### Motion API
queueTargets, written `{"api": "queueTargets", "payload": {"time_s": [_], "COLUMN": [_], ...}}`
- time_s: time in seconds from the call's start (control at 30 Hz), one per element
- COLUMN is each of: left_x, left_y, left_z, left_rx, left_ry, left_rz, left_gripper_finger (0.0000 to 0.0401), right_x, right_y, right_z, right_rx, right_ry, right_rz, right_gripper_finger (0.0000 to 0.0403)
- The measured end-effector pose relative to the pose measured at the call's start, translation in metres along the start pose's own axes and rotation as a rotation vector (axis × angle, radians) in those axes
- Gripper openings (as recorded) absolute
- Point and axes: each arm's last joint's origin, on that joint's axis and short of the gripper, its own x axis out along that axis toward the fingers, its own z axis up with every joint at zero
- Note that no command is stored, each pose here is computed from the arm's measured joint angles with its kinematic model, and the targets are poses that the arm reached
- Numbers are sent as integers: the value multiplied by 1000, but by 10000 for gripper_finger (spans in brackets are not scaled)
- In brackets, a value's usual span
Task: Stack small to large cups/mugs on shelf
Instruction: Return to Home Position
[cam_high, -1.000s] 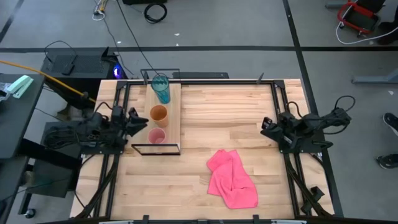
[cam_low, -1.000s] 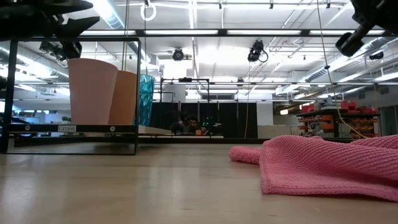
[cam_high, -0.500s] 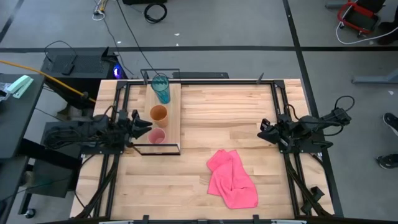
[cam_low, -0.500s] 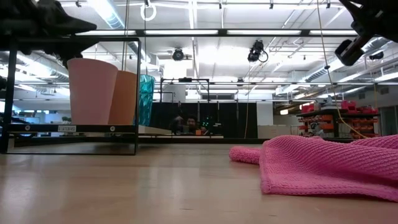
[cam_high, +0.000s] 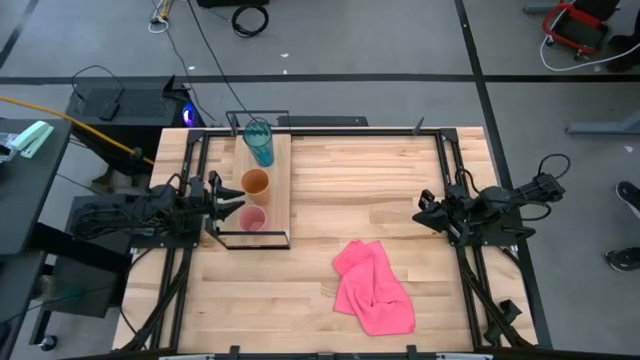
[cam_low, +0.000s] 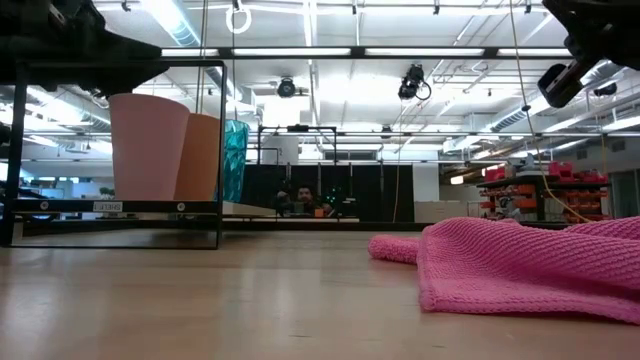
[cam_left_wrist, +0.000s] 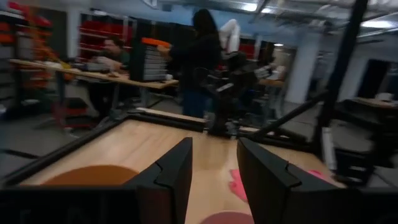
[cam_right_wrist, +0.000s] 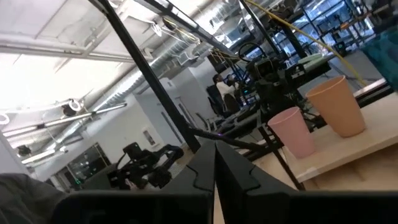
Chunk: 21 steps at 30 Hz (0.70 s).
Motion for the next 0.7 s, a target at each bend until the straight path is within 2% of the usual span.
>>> {"api": "queueTargets", "payload": {"time_s": [0.37, 0.7], "left_x": [-1, -3], "left_y": [7, 13], "left_z": [-3, -4], "left_rx": [86, 138], "left_ry": [11, 19], "left_rz": [237, 448], "left_gripper_finger": [146, 141], "right_x": [0, 0], "right_y": [-2, -4], "right_z": [-4, -6], "right_rx": [-137, -133], "right_ry": [38, 69], "right_rz": [-19, -40], "right_gripper_finger": [14, 14]}}
